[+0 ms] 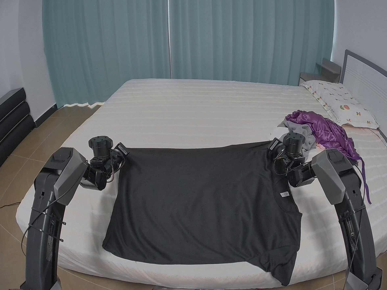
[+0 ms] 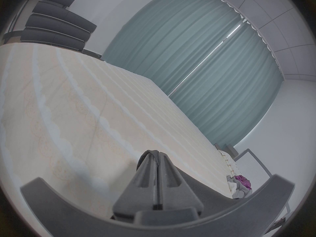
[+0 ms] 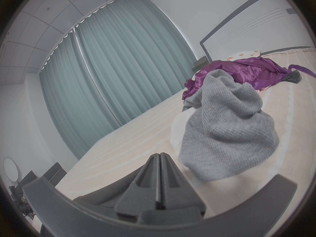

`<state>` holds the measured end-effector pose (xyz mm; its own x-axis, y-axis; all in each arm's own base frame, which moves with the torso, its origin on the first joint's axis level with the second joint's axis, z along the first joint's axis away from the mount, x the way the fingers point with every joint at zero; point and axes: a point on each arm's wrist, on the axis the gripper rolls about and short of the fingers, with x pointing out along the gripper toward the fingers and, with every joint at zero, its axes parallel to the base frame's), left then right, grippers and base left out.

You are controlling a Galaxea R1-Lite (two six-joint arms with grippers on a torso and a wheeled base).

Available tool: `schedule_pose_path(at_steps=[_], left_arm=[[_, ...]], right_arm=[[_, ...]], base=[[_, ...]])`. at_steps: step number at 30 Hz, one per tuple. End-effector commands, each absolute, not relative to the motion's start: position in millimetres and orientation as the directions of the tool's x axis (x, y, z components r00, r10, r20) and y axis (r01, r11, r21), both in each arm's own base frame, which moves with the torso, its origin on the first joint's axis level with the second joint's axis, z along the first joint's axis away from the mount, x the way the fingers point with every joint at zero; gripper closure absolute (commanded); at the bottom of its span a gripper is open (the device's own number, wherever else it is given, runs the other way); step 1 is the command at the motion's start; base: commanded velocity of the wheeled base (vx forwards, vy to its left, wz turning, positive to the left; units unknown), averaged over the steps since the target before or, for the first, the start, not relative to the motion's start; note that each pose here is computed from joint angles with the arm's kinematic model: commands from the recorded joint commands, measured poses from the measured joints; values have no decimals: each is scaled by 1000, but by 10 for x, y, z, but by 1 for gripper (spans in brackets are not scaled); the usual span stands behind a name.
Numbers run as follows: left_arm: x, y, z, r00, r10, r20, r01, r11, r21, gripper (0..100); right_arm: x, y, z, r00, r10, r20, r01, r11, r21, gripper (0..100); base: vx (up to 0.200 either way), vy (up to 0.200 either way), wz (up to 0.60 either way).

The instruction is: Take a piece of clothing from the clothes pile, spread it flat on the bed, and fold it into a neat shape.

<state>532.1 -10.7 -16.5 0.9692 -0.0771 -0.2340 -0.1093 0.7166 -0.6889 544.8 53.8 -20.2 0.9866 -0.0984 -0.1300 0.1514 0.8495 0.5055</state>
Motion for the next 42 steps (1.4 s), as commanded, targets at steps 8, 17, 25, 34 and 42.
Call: schedule_pose_path(at_steps=[8,17,25,34,42], left_arm=[[5317,-116,-282,965,-65,-255,-132,717,-685,0],[5189,-45,64,968,-30,-247,-152,716,-682,0],[4538,-8,580,944,-97,-316,-157,711,-686,0],[3782,-61,632,899,-172,-402,-172,707,-686,0],[3229,-98,462,830,-188,-526,-261,702,-662,0]], right_arm=[[5414,571,-330,979,-92,-182,173,849,499,0],[4897,559,243,978,17,-206,105,817,566,0],[4071,479,584,946,119,-302,116,746,656,0],[3122,528,486,895,240,-375,106,703,703,0],[2540,584,348,837,283,-468,158,695,702,0]], base=[[0,0,0],[0,0,0],[0,0,0],[0,0,0],[0,0,0]])
